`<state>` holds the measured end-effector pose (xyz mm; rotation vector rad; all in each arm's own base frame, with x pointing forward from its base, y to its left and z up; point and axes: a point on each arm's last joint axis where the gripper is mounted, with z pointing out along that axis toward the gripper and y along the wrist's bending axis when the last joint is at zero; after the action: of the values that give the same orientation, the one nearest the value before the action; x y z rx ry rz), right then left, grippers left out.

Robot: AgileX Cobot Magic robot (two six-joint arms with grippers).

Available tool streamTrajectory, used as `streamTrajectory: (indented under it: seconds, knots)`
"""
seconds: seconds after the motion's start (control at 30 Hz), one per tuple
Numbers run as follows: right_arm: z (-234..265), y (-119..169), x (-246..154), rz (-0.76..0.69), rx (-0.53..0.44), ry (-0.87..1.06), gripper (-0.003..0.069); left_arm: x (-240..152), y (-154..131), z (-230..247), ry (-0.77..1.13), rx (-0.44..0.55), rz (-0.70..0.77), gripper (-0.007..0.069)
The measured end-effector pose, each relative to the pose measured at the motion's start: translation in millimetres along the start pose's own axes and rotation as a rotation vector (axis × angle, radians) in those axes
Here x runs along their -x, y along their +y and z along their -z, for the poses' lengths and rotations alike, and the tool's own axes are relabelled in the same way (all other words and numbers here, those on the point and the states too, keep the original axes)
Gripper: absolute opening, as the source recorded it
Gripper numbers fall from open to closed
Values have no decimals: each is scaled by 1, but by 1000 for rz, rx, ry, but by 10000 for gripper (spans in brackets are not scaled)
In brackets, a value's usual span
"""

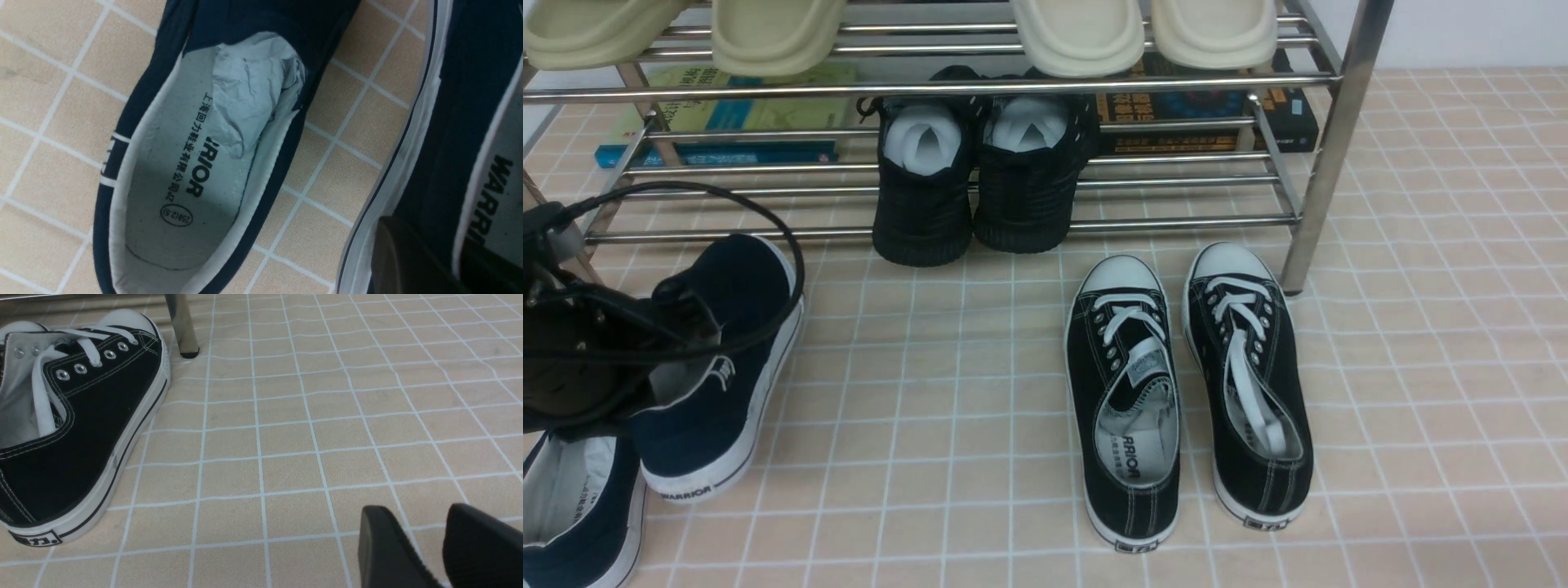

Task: Take the shoes off the shelf from the light coffee tablecloth by hand.
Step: 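Set the held shoe down on the floor in front of the rack with the left gripper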

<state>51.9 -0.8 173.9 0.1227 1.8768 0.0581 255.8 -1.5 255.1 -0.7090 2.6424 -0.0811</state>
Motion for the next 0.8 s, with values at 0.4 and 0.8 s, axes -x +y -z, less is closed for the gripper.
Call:
streamTrajectory:
  seconds: [0.4,0.8]
  knots:
    - [0,0,0,0,0,0,240,1,0,-18,47,40,-14,40]
    - [0,0,0,0,0,0,240,2,-2,-24,50,36,-16,179]
